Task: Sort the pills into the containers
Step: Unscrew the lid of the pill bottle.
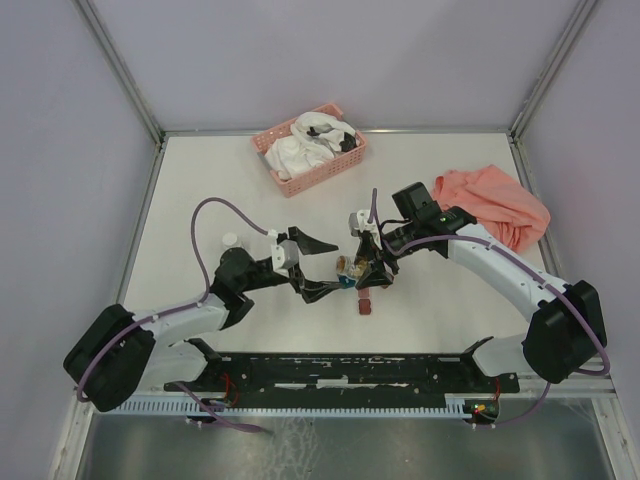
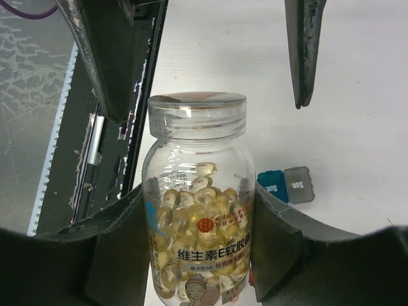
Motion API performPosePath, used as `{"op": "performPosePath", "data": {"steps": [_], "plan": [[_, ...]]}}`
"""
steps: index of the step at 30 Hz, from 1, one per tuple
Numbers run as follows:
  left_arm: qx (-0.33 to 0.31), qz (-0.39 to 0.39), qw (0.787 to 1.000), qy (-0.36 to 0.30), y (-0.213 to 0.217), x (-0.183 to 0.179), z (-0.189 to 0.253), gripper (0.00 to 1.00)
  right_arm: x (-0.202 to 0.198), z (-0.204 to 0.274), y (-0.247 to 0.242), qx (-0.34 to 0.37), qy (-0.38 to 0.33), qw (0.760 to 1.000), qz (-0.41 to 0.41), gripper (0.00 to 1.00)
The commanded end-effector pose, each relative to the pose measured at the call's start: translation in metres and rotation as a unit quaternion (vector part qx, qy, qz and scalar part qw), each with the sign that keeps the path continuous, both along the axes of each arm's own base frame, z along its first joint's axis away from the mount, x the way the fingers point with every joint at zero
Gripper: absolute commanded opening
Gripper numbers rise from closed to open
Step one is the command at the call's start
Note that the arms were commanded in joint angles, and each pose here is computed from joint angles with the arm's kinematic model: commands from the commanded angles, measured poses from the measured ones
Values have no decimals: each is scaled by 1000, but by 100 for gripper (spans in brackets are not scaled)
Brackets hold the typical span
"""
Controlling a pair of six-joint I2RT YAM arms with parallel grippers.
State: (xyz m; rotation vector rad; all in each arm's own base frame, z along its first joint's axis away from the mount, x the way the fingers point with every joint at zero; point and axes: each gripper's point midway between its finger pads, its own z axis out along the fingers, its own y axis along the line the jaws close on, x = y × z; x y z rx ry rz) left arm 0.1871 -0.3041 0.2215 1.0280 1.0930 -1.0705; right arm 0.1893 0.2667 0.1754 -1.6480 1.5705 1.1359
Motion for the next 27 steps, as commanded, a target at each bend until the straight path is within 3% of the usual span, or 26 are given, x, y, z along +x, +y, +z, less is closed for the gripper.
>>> {"op": "performPosePath", "data": {"steps": [1, 10, 18, 23, 27], "plan": [[-32, -22, 999, -29, -7, 0, 28, 87, 0, 20, 5, 31, -22, 999, 17, 2], [-35, -29, 999, -2, -12, 3, 28, 70, -1, 19, 5, 29, -20, 999, 18, 2], [-47, -46, 997, 48, -11, -7, 30, 32, 3, 18, 5, 23, -18, 1000, 8, 2], [-97, -26, 986, 134, 0, -11, 40, 20, 13, 16, 7, 15, -13, 1000, -21, 2], [-145, 15, 956, 256, 9, -2, 47, 11, 19, 14, 8, 12, -8, 999, -42, 2]]}}
